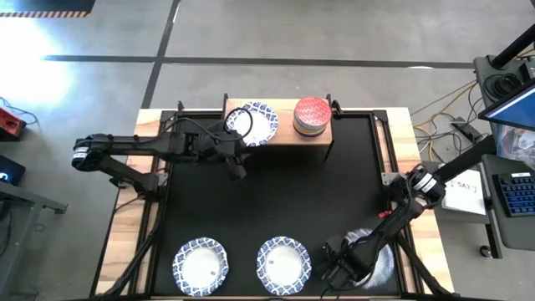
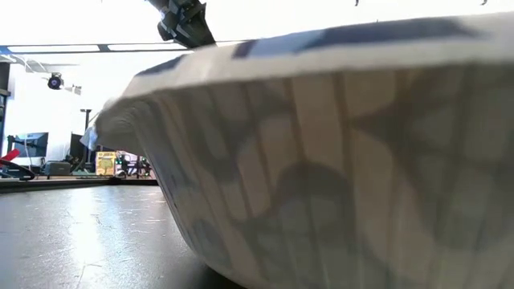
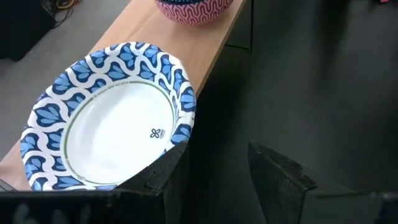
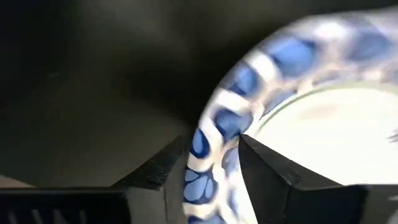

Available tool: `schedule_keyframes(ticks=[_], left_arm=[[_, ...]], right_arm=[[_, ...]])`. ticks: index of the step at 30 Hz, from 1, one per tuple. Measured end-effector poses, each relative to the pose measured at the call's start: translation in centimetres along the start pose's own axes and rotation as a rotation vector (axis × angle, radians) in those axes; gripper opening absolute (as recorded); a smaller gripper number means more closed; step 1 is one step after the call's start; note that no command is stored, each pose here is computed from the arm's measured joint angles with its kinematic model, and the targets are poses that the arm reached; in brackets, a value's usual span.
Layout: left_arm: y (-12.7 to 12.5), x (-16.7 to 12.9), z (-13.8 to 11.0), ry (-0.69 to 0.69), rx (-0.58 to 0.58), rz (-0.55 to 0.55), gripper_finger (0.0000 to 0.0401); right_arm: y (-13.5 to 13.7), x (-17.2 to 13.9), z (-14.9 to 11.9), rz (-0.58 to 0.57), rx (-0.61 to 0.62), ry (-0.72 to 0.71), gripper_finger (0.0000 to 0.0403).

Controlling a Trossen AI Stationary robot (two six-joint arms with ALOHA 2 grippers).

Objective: Place and stack bowls onto a shelf
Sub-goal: Stack the blue bowl on top of the bowl on the shelf

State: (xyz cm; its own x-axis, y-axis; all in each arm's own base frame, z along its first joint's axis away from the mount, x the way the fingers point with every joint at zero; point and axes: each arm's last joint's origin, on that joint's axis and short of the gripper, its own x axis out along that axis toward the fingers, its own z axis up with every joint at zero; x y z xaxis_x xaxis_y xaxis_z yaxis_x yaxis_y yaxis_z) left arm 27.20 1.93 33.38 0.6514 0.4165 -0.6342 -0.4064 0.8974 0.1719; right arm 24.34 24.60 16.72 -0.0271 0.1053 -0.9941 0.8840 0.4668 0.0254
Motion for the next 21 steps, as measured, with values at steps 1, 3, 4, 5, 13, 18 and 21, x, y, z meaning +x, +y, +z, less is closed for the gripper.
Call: schedule_keyframes(ticks=[1, 3, 4, 5, 13, 18, 21], left_arm=[[0.0, 0.0, 0.0, 0.000, 0.000, 0.000, 0.0149], [0.1, -0.2, 0.0, -0.004, 0.000, -0.001, 0.0149], [0.1, -0.2, 0.0, -0.006, 0.001, -0.001, 0.0149], [0.1, -0.4, 0.0, -0.009, 0.001, -0.001, 0.0149], [0.4, -0.9, 0.1, -0.025, -0.006, -0.003, 0.0149], [0.4, -0.9, 0.1, -0.025, -0.007, -0.003, 0.0149], [0.4, -0.9, 0.1, -0.025, -0.007, -0.003, 0.0149]], right_arm=[[-0.1, 0.2, 0.0, -0.012, -0.003, -0.001, 0.0123], [0.0, 0.4, 0.0, -0.021, -0.007, 0.006, 0.0109], [0.0, 0.5, 0.0, -0.024, -0.011, 0.009, 0.0102], [0.0, 0.5, 0.0, -0.025, -0.019, 0.010, 0.0095], [-0.1, -0.3, 0.0, -0.004, -0.067, 0.019, 0.0041], [-0.1, -0.4, -0.1, 0.001, -0.164, 0.019, 0.0019], [0.1, -0.7, -0.1, 0.017, -0.234, 0.022, 0.0012]])
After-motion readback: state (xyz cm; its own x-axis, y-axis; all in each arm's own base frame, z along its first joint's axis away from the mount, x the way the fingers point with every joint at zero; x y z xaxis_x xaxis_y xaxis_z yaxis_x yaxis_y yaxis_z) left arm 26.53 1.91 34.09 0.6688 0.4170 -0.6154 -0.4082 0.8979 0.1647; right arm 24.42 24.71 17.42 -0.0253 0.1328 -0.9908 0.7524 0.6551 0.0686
